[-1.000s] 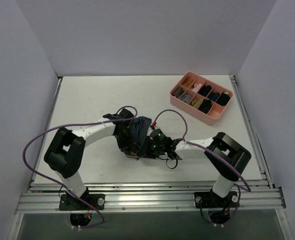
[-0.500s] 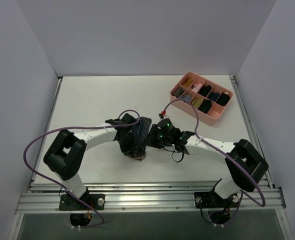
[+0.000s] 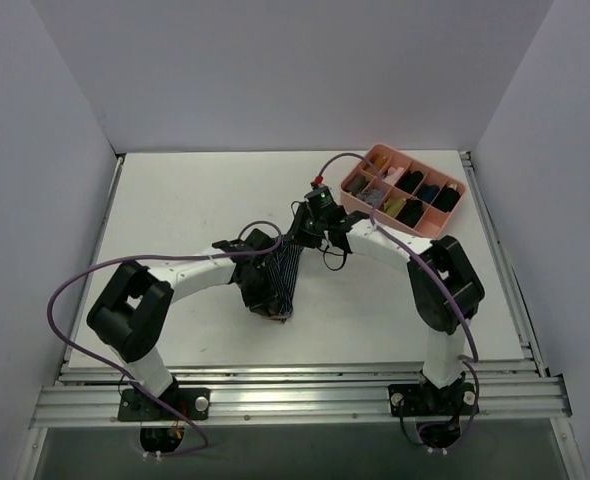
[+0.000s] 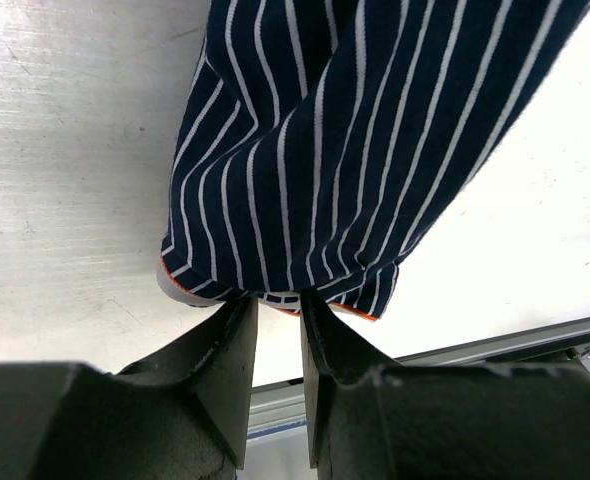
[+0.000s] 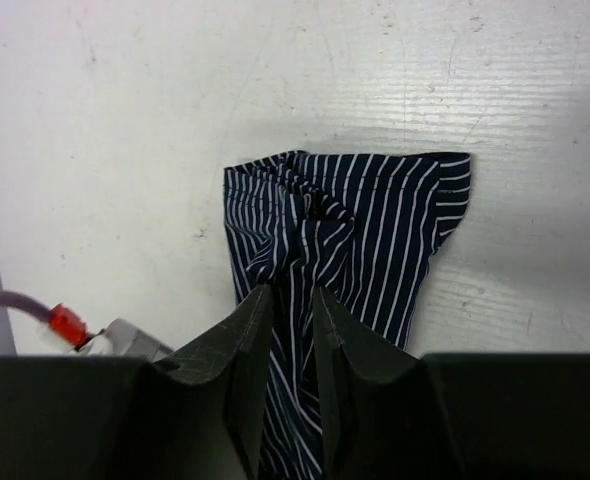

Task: Roll the underwear
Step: Fold the underwear

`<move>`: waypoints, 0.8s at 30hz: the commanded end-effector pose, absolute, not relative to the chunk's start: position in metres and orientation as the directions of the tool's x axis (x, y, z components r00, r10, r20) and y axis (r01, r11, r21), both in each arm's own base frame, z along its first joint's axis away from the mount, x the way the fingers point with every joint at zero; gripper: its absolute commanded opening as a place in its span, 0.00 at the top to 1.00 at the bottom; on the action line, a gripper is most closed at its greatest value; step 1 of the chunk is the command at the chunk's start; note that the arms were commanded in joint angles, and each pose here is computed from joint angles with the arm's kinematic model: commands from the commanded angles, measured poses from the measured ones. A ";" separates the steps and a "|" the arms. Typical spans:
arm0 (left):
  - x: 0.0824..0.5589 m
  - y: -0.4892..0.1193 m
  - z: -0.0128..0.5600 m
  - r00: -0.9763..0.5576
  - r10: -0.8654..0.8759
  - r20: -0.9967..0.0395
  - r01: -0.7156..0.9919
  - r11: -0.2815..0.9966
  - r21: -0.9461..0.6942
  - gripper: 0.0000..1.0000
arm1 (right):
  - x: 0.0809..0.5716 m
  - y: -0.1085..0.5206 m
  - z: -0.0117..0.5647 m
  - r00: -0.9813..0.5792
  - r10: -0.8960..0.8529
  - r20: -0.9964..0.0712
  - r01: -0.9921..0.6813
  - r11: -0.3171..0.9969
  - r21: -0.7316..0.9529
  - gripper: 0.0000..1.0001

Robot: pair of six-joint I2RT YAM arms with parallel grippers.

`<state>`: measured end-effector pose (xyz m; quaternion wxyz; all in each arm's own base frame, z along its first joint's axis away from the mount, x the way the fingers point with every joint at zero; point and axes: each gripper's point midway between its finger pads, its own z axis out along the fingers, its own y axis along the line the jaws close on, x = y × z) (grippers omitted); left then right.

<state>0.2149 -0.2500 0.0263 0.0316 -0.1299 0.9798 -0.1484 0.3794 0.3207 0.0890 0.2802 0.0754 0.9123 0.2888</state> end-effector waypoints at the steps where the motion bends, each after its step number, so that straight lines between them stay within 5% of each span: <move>1: 0.201 -0.234 0.014 -0.968 -0.249 -0.036 -0.235 0.947 -0.219 0.69 | 0.384 0.319 0.080 -0.849 0.234 -0.473 -0.051 0.855 0.515 0.80; 17: 0.194 -0.228 0.016 -0.968 -0.249 -0.037 -0.236 0.947 -0.216 0.69 | 0.399 0.326 0.048 -0.864 0.190 -0.466 -0.061 0.879 0.473 0.81; 24: 0.191 -0.227 0.015 -0.970 -0.241 -0.029 -0.230 0.951 -0.208 0.69 | 0.404 0.329 0.045 -0.867 0.171 -0.469 -0.083 0.877 0.473 0.92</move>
